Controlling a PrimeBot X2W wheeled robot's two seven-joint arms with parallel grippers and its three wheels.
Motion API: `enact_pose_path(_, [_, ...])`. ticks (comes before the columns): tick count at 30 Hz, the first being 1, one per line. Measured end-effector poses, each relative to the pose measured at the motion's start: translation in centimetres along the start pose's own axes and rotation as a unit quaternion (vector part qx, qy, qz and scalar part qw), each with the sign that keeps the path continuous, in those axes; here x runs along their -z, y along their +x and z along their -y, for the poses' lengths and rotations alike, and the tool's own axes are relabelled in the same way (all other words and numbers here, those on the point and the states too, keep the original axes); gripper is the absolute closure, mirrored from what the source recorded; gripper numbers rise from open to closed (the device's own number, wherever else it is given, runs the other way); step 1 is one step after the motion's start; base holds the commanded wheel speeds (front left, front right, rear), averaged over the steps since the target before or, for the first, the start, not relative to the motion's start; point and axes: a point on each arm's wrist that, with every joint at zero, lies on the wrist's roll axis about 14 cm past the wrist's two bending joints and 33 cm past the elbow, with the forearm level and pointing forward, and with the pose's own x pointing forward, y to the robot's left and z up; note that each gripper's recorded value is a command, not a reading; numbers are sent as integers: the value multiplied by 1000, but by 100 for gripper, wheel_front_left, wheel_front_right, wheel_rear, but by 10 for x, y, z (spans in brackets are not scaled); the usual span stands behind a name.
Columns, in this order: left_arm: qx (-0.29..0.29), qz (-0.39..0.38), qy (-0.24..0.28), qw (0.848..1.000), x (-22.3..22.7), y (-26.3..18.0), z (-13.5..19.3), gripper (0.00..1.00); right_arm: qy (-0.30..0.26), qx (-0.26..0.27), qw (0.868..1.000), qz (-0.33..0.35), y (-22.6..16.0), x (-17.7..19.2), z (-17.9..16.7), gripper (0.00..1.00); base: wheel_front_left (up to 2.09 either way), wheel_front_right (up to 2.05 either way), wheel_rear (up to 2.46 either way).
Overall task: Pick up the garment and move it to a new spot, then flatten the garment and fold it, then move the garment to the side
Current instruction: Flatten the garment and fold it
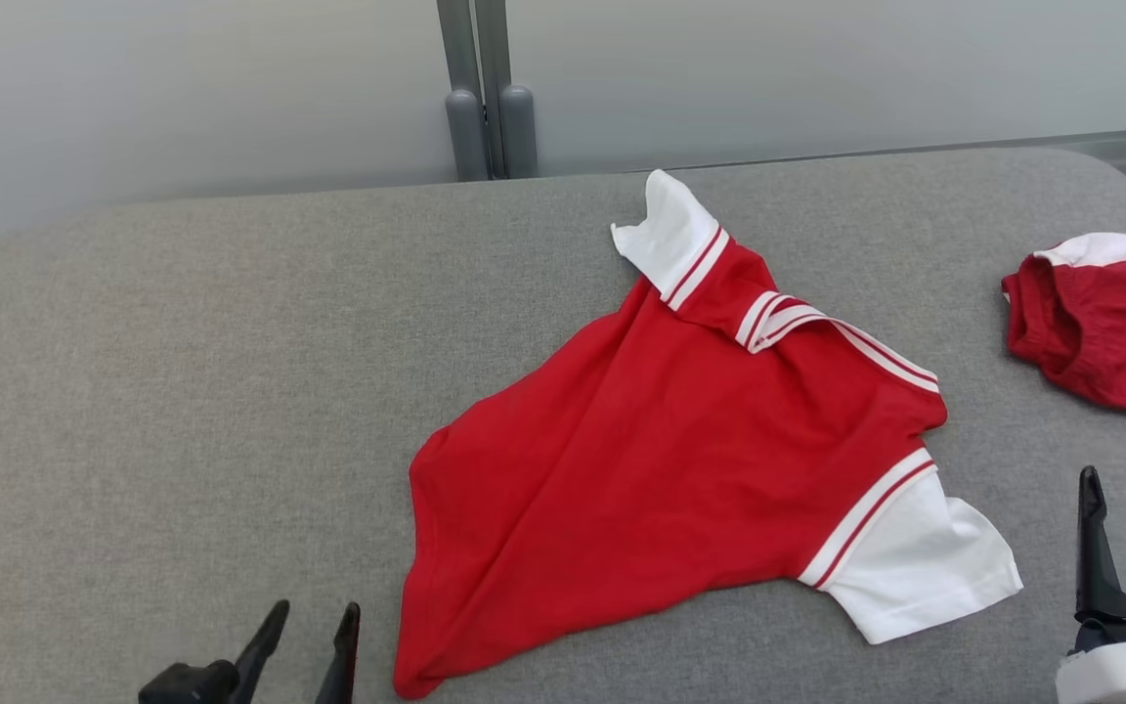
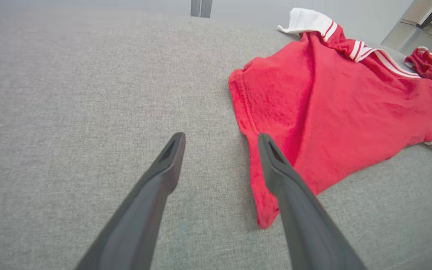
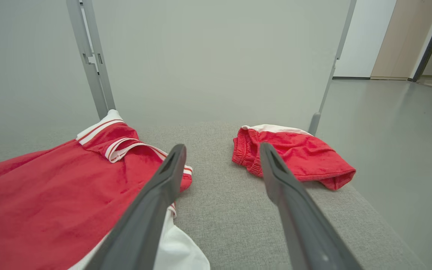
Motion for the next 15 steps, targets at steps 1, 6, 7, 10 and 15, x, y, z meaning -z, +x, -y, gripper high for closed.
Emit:
enact_pose_path(1, [-8,18,-1,1000,-9,0,0,0,-4,1,1000,1,-2,-1,3,0,0,0,0])
enact_pose_path(6, [-49,122,11,991,-59,-4,0,0,-30,-10,999,-5,-9,1,7,0,0,0,0])
enact_pose_path(7, [-59,132,-1,990,-61,-7,0,0,-36,-14,999,-10,-10,3,7,0,0,0,0])
enact_pose_path(10, [-78,154,21,985,-68,-14,-6,0,-44,-27,998,-20,-12,9,2,0,0,0,0])
enact_pose_path(15, [-93,176,33,979,-75,-20,-10,0,-34,-38,998,-35,-14,20,-10,0,0,0,0])
